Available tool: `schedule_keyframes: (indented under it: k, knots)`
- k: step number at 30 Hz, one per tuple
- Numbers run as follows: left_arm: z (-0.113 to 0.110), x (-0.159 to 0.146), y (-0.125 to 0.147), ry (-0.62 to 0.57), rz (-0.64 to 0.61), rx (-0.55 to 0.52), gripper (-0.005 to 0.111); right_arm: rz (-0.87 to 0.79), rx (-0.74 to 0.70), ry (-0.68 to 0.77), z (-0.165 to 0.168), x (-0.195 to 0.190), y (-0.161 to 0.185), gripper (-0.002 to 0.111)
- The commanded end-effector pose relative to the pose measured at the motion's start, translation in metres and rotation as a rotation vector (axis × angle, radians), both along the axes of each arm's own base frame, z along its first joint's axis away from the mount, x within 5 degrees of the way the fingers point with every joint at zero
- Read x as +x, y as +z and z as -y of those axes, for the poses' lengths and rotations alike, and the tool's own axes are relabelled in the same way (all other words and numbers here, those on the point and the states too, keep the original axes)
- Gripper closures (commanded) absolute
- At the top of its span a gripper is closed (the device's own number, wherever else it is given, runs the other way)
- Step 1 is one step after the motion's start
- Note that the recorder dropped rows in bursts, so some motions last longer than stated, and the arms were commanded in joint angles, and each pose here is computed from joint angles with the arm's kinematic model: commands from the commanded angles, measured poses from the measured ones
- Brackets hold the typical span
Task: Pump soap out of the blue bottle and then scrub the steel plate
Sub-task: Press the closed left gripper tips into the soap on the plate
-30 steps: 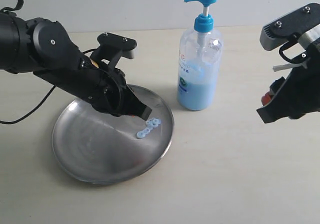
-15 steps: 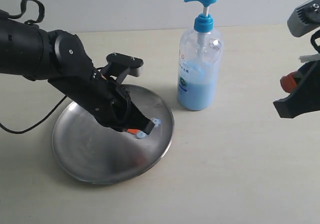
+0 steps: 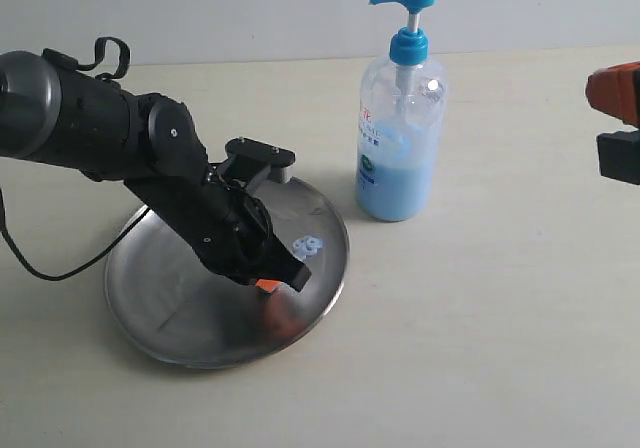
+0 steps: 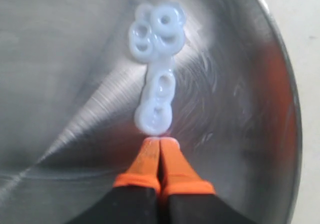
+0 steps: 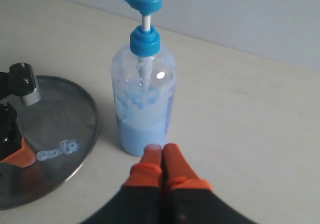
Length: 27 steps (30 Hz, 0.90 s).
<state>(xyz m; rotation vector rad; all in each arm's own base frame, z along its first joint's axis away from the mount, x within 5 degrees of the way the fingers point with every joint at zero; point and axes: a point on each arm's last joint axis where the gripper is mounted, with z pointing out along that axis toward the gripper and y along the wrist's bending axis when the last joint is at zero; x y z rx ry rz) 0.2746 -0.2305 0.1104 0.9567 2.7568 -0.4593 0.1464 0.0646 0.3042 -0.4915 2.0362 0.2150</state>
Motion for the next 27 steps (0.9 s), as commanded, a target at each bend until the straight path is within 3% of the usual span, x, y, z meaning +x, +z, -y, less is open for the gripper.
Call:
schedule_keyframes:
  k: [1, 14, 27]
  knots:
    - [0.002, 0.003, 0.002, 0.030, 0.012, -0.017, 0.107, 0.018, 0.046, -0.001, 0.000, -0.004, 0.003, 0.108]
    - [0.012, 0.019, 0.015, 0.119, 0.076, -0.083, 0.107, -0.017, 0.118, -0.009, -0.002, -0.006, 0.003, 0.108]
    - [0.011, 0.018, -0.013, 0.104, 0.020, -0.025, 0.107, -0.023, 0.123, -0.009, -0.003, -0.006, 0.003, 0.108]
